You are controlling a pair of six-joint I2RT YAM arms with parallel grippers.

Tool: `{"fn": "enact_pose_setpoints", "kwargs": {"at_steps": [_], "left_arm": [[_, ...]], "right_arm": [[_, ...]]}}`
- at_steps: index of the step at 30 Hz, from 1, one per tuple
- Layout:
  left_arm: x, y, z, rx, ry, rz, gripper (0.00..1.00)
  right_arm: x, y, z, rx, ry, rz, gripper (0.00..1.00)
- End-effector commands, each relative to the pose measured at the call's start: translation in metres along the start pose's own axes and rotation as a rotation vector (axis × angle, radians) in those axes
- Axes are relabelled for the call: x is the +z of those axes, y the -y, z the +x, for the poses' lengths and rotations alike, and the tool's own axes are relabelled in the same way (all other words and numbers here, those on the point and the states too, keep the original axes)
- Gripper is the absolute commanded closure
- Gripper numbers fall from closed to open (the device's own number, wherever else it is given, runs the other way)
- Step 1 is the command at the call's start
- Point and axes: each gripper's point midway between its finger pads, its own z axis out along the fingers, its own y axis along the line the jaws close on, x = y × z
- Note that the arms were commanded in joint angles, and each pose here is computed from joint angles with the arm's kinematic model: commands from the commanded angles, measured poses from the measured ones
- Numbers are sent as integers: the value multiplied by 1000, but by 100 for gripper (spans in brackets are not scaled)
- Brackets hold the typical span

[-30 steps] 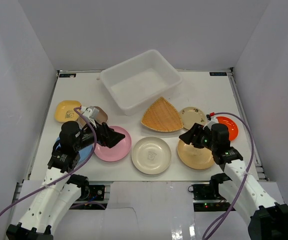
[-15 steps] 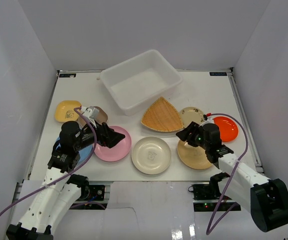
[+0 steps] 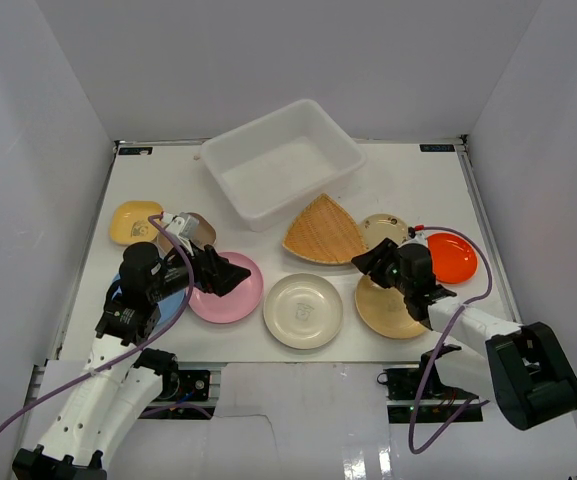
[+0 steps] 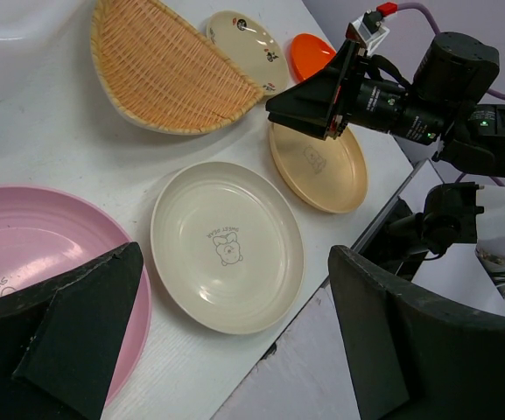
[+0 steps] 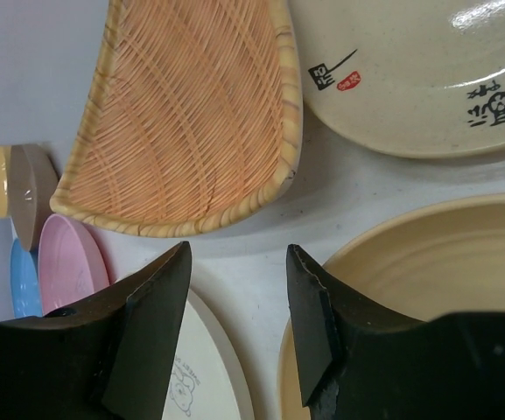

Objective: Place the plates into the plastic bin on the countertop

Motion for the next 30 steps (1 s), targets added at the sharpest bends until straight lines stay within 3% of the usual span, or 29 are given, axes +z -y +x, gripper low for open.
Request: {"fn": "enact_pose_setpoints", "kwargs": {"at_steps": [1, 16, 24, 26, 30], "left_arm": [[-2, 8, -8, 27, 15, 22, 2], [-1, 7, -8, 24, 8, 23, 2], [1, 6, -9, 24, 10, 17, 2], [1, 6, -9, 23, 8, 17, 2], [1, 6, -10, 24, 10, 17, 2]], "right_arm": [[8, -5, -17, 37, 87, -9, 46], [42, -7, -15, 124, 93, 8, 54], [43, -1, -20, 164, 148, 28, 76], [39, -5, -22, 169, 159, 13, 88], [20, -29, -36, 153, 214, -51, 92]]}}
